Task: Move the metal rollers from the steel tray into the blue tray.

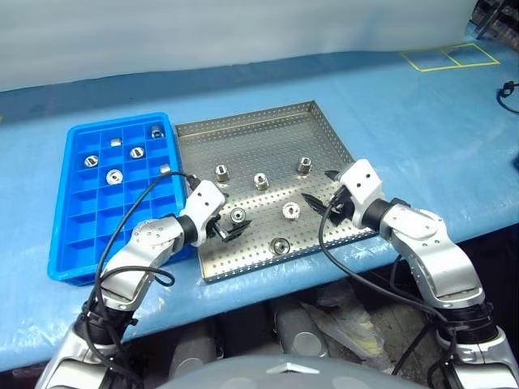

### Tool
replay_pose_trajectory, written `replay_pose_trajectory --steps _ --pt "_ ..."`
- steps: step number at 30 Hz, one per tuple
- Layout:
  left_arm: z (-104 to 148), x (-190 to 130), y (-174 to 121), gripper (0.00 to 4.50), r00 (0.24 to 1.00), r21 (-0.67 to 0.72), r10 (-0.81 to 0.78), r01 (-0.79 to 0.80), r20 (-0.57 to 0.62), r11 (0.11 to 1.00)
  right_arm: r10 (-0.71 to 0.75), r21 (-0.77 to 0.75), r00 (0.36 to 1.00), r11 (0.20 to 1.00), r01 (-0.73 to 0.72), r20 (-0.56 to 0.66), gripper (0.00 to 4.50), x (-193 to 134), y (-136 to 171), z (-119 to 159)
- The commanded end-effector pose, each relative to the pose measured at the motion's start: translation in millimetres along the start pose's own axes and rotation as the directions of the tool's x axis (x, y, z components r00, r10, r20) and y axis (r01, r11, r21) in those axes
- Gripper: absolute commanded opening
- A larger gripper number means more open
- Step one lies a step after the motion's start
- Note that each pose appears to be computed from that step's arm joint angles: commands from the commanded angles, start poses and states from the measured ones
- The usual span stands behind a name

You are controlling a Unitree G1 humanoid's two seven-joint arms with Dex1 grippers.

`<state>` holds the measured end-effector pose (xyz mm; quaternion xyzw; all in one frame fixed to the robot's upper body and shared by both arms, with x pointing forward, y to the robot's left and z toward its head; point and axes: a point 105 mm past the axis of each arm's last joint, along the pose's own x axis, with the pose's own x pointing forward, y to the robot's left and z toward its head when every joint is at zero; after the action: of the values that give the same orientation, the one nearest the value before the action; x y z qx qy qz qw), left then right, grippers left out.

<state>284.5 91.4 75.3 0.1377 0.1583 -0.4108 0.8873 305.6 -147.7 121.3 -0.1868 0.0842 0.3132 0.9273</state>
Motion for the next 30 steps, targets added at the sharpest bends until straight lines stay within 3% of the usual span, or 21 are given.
replay_pose_trajectory --steps 1,6,9,12,19,22,26,30 --pt "-0.1 2.1 -2.2 4.5 1.0 0.026 -0.004 0.005 -0.015 1.0 -0.019 -0.03 0.998 0.999 0.021 0.06 3.8 -3.5 -3.7 15.1" --pt "-3.3 5.8 -1.2 4.5 0.999 0.038 0.006 -0.005 -0.037 0.999 -0.02 -0.032 0.998 0.999 0.022 0.066 3.8 -3.4 -4.0 16.0" --pt "-4.0 7.7 0.2 3.91 0.999 0.04 0.015 -0.013 -0.042 0.999 -0.024 -0.032 0.997 0.999 0.026 0.069 3.83 -3.9 -4.3 16.3" --pt "-4.2 8.2 1.0 2.94 0.999 0.041 0.02 -0.018 -0.046 0.999 -0.031 -0.032 0.997 0.999 0.034 0.073 3.83 -4.3 -5.2 16.7" --pt "-6.7 7.0 2.6 2.94 0.998 0.041 0.028 -0.026 -0.056 0.999 -0.038 -0.036 0.996 0.999 0.041 0.08 3.83 -4.2 -6.8 18.6" --pt "-6.9 6.9 2.5 2.35 0.998 0.039 0.027 -0.025 -0.055 0.999 -0.039 -0.037 0.996 0.998 0.042 0.084 3.83 -3.5 -7.4 19.4" --pt "-7.1 6.7 4.4 1.09 0.998 0.037 0.041 -0.039 -0.058 0.999 -0.041 -0.038 0.995 0.998 0.045 0.09 3.83 -3.0 -7.7 20.7" --pt "-6.2 5.6 7.2 1.09 0.997 0.038 0.053 -0.051 -0.054 0.998 -0.044 -0.039 0.995 0.998 0.048 0.094 3.83 -2.5 -7.9 21.7"
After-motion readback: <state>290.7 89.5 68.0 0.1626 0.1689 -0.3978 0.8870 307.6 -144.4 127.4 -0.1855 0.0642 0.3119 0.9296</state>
